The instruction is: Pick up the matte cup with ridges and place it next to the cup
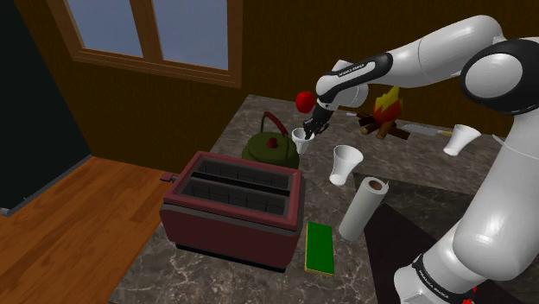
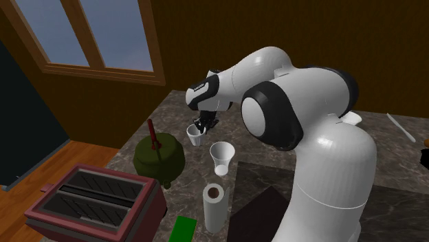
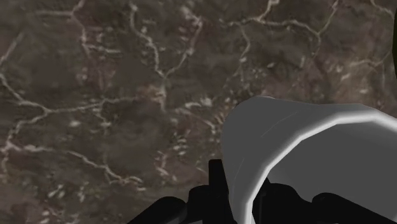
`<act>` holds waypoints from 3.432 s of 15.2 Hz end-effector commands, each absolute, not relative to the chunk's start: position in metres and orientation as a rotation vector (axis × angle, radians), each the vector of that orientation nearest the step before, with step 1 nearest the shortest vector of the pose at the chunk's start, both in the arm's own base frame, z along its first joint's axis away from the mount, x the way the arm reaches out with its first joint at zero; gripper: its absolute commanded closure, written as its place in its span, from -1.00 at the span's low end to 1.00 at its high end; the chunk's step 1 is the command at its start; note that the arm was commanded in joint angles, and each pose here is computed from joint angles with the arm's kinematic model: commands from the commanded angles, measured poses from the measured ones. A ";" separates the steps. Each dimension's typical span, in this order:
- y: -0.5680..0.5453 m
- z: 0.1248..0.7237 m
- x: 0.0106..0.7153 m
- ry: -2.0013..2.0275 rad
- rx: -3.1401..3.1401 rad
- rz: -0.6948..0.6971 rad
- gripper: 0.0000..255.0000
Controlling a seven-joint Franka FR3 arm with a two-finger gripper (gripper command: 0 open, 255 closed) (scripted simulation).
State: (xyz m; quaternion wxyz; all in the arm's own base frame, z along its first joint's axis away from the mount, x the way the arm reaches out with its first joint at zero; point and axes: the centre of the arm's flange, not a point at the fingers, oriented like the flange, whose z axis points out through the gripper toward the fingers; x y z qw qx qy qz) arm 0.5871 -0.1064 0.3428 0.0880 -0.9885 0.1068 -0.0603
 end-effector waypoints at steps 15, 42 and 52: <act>-0.106 0.421 0.587 0.318 -2.943 -0.177 1.00; -0.132 0.548 0.557 0.318 -2.943 -0.177 1.00; -0.219 0.548 0.458 0.318 -2.943 -0.177 1.00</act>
